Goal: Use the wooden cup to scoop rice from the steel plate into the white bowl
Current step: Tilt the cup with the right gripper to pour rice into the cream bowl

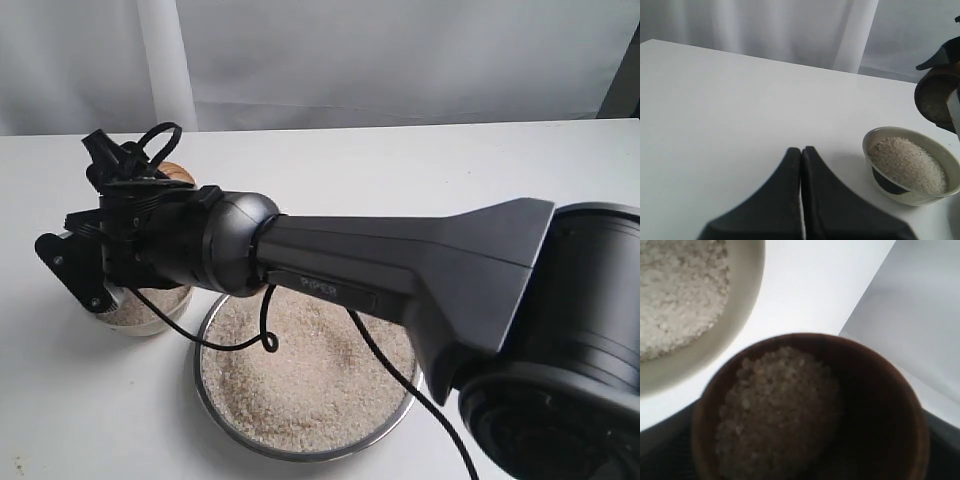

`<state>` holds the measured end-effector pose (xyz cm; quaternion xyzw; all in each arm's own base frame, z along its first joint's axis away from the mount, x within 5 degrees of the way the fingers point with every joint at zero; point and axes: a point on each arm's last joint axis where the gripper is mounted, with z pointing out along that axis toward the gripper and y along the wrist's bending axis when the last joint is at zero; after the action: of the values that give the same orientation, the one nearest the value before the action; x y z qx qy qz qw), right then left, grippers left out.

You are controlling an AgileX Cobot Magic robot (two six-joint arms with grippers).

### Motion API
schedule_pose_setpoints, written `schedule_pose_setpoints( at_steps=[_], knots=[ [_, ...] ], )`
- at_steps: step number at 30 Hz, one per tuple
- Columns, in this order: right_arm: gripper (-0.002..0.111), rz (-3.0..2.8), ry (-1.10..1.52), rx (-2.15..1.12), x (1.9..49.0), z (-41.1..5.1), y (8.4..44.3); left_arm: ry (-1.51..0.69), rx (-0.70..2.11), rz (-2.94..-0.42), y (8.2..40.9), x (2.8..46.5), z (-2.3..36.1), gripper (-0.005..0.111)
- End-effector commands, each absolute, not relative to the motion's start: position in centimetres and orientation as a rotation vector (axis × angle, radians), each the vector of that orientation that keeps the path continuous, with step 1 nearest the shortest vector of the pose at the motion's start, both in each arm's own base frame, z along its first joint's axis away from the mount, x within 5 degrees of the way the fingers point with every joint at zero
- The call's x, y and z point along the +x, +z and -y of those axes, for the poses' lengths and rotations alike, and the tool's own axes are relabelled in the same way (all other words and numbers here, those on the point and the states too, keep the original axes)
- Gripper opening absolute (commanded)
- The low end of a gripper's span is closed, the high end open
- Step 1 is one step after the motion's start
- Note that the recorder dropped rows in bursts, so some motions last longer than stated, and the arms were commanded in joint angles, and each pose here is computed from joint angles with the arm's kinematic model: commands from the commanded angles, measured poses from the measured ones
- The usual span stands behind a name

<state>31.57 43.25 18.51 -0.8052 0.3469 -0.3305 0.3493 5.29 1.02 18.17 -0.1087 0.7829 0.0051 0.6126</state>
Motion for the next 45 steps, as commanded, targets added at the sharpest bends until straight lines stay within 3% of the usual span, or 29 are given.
schedule_pose_setpoints(
  at_steps=[1, 10, 45],
  knots=[
    [0.0, -0.798, -0.925, -2.071, 31.7, -43.6, 19.2, -0.001, -0.248, -1.797, 18.3, 5.3, -1.0, 0.0],
    [0.0, -0.697, -1.076, -2.107, 32.3, -43.6, 17.5, -0.001, -0.248, -1.797, 18.3, 5.3, -1.0, 0.0],
    [0.0, -0.316, -1.343, -2.017, 32.7, -44.4, 19.4, -0.001, -0.248, -1.797, 18.3, 5.3, -1.0, 0.0]
  ],
)
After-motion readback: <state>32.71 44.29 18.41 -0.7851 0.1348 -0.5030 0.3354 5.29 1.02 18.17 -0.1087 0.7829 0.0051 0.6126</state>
